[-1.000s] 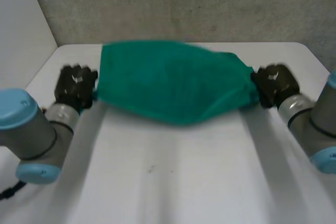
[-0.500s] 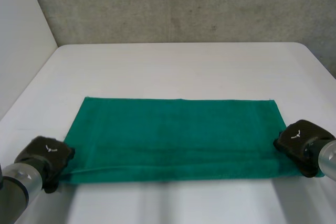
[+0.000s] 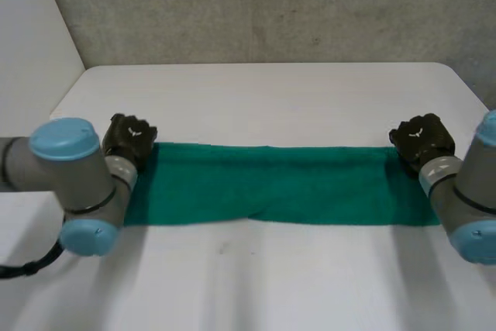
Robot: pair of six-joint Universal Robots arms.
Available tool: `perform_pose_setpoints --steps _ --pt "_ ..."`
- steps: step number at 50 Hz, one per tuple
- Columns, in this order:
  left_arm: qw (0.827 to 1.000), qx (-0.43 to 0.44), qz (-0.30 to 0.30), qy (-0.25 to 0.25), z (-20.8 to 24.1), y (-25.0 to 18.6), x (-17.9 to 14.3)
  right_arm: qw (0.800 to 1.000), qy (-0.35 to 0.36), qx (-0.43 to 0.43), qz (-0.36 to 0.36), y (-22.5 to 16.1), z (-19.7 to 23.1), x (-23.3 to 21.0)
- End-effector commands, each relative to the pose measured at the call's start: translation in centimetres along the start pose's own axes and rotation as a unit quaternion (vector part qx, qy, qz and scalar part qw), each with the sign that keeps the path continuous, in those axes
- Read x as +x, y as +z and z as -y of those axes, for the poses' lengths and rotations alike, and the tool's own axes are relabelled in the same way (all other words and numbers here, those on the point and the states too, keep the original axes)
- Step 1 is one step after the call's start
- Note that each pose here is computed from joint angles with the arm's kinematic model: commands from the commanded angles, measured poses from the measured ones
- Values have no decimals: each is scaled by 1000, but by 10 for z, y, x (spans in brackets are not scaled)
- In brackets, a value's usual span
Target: Fold the towel.
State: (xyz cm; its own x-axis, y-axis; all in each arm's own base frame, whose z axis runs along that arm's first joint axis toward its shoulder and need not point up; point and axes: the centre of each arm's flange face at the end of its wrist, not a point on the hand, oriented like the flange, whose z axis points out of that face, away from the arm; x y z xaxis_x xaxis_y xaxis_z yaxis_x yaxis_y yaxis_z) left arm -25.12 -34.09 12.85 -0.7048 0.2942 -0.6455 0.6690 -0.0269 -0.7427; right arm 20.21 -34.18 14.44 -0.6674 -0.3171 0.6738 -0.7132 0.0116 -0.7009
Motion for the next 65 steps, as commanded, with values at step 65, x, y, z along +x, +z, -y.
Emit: perform_pose_setpoints --steps 65 --pt "992 121 23 6 31 -27 -5 980 124 -130 -87 0 -100 122"
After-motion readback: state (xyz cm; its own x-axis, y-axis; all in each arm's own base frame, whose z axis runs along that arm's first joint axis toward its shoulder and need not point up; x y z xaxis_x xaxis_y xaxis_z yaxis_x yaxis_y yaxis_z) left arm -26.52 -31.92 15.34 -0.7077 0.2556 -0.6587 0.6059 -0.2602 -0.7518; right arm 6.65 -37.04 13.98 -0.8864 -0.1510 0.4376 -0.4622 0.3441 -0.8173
